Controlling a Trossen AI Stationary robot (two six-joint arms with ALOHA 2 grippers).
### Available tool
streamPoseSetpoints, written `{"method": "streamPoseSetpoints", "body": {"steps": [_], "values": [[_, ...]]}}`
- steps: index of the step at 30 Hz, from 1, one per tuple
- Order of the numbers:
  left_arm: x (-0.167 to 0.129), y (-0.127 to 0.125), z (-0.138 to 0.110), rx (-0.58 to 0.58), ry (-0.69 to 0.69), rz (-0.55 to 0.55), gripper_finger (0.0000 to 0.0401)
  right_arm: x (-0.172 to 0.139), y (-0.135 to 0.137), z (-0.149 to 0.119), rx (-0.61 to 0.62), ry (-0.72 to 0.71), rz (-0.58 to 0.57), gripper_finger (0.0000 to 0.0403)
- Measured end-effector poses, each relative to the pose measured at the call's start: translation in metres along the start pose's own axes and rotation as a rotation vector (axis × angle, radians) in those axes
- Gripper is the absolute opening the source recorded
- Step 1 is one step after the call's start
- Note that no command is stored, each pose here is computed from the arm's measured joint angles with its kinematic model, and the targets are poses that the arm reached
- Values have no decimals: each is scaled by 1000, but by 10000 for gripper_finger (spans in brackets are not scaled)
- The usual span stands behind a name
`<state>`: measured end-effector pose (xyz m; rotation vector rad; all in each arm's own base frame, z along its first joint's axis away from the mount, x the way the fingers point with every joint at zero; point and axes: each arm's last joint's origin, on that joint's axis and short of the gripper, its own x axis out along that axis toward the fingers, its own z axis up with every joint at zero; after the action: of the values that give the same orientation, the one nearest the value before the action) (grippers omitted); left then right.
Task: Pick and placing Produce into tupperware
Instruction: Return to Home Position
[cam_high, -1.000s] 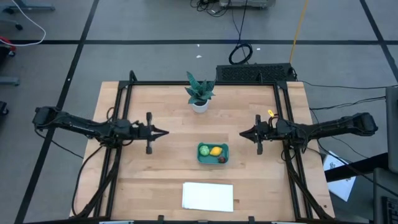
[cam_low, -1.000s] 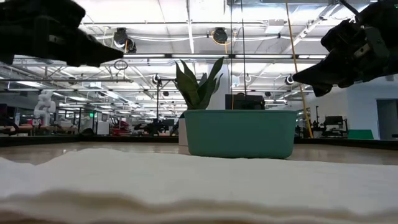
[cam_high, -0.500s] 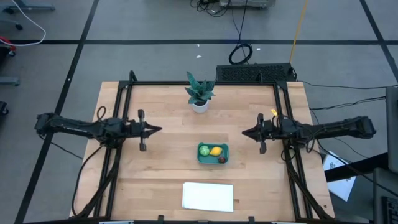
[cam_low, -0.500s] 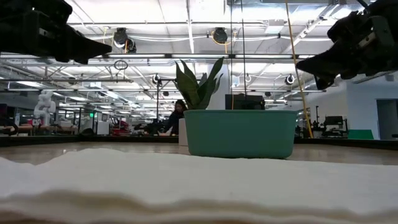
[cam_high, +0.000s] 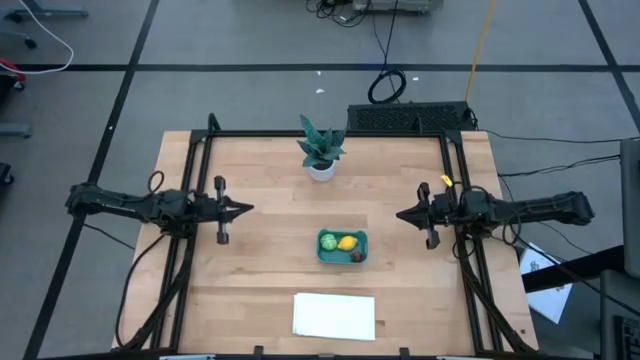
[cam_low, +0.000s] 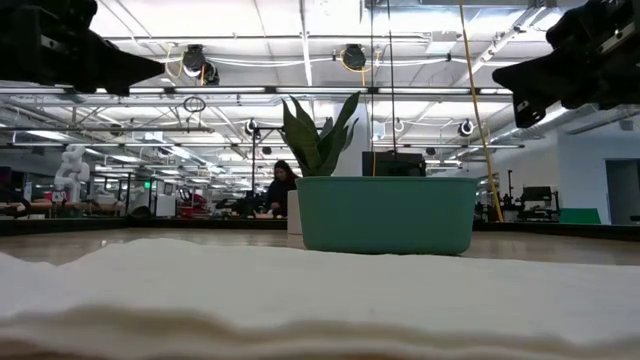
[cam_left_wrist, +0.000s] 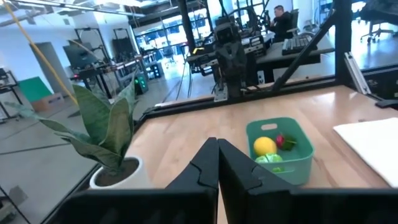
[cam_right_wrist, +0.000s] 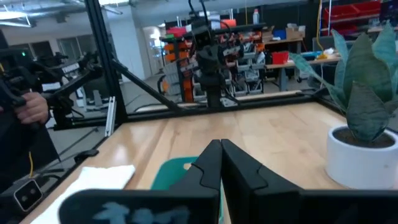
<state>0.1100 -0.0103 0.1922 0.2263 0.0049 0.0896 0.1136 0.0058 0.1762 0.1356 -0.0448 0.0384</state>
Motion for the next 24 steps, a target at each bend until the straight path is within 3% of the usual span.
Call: {"method": "streamPoseSetpoints", "body": {"steps": [24], "values": [[-3, -8, 0, 62, -13, -126, 1, -12, 0, 3, 14, -38, 4, 0]]}}
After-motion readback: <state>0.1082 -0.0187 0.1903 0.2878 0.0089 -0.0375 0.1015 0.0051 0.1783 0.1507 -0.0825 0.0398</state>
